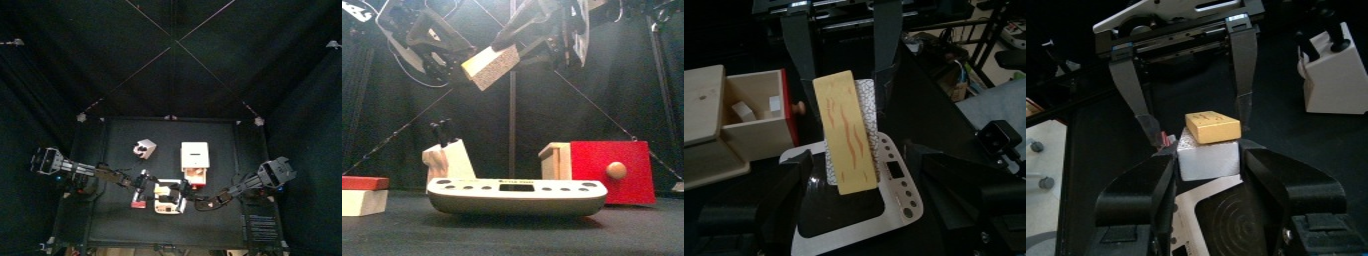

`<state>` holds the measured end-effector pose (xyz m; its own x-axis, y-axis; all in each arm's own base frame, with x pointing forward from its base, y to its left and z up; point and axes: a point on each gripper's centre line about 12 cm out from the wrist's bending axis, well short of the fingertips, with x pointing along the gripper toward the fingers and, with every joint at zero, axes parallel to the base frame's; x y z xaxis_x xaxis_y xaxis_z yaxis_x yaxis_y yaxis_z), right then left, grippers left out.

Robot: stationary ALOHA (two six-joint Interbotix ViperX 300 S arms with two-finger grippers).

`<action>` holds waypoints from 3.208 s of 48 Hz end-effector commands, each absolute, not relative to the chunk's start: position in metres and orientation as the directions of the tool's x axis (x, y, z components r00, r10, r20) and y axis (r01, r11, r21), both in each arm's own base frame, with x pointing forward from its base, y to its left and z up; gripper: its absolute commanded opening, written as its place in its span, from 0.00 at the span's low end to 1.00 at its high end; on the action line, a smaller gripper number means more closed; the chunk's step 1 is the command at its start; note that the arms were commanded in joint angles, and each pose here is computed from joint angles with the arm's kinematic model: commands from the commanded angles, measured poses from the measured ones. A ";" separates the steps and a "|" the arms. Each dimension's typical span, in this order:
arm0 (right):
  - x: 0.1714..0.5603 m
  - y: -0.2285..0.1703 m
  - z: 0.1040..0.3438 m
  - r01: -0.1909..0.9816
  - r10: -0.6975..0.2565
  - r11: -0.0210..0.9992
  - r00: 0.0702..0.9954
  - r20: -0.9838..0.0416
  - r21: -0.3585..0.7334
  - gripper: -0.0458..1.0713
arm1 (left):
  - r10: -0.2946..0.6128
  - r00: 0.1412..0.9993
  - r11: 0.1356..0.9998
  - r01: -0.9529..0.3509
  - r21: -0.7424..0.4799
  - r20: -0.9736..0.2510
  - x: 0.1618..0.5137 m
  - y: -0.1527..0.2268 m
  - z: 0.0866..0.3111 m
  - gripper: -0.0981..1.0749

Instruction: Put egg sushi in drawer

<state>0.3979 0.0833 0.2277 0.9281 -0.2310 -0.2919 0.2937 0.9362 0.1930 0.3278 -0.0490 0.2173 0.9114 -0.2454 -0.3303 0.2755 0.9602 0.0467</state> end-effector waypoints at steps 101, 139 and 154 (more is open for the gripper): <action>0.265 0.029 0.195 0.706 -0.530 0.636 0.693 -0.488 0.311 0.58 | -0.236 0.902 0.959 0.276 0.062 -0.362 0.327 -0.047 0.211 0.96; 0.264 0.029 0.189 0.729 -0.535 0.612 0.666 -0.520 0.305 0.90 | -0.238 0.900 0.957 0.282 0.070 -0.365 0.327 -0.048 0.210 0.96; 0.261 0.028 0.185 0.751 -0.538 0.584 0.642 -0.546 0.307 0.90 | -0.239 0.899 0.957 0.283 0.071 -0.366 0.328 -0.048 0.210 0.96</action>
